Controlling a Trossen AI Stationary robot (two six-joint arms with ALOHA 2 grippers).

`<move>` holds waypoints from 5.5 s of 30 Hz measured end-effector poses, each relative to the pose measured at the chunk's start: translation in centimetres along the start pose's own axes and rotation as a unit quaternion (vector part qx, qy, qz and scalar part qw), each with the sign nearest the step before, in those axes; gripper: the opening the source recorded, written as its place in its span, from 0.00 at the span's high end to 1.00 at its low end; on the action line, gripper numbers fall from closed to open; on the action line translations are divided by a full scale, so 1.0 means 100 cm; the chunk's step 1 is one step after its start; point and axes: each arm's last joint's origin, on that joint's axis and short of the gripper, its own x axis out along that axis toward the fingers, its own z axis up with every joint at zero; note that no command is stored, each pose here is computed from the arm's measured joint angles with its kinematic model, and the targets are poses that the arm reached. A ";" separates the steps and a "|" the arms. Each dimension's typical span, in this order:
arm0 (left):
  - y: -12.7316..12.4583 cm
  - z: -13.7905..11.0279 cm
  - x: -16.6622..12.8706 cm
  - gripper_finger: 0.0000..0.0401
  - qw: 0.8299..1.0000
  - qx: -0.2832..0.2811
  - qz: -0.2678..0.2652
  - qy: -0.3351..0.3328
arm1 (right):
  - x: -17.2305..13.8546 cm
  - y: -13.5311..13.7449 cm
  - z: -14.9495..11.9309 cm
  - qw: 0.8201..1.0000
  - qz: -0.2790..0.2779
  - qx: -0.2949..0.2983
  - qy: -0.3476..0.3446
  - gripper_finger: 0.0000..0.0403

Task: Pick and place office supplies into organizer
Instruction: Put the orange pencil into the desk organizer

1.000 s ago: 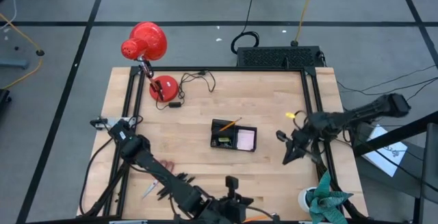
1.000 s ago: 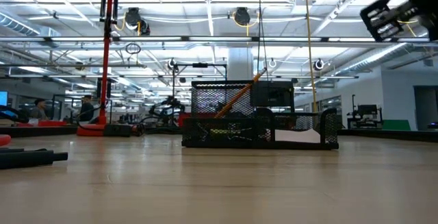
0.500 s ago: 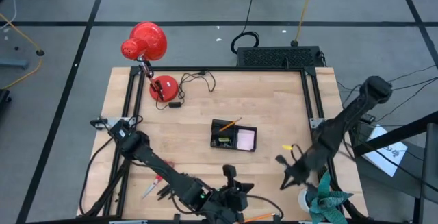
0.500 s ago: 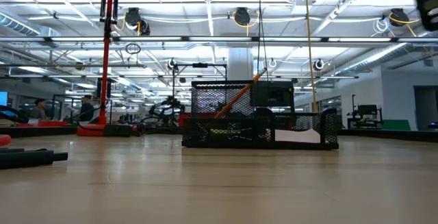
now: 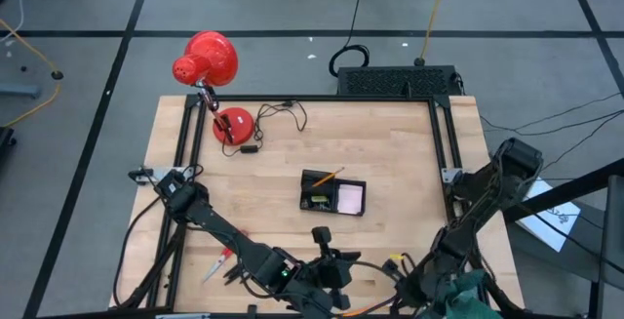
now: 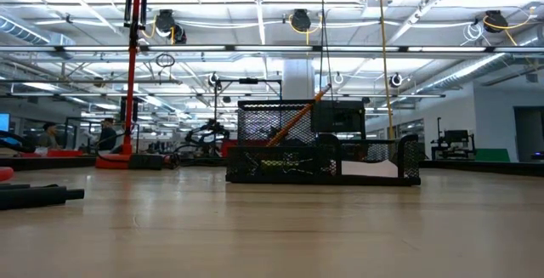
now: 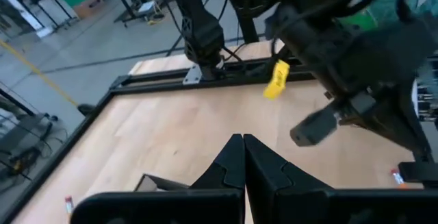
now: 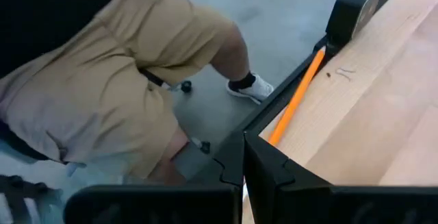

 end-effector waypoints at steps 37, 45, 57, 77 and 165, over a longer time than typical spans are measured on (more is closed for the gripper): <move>-0.008 -0.005 -0.010 0.99 1.000 0.012 -0.013 0.010 | -0.061 -0.079 0.044 0.997 -0.065 -0.028 -0.024 1.00; -0.007 -0.005 -0.012 0.98 0.999 0.040 0.023 0.003 | -0.030 -0.070 0.059 0.999 -0.017 -0.034 -0.002 1.00; 0.034 0.004 -0.072 0.99 0.990 0.031 0.138 0.008 | 0.015 -0.036 0.053 0.997 0.029 -0.060 0.046 1.00; 0.050 -0.064 -0.051 0.99 0.999 -0.039 0.014 -0.025 | 0.063 -0.020 0.021 0.988 0.099 -0.090 0.072 1.00; 0.043 -0.069 -0.072 0.99 0.997 0.017 -0.047 -0.058 | 0.060 -0.074 0.003 0.985 -0.022 0.024 0.171 1.00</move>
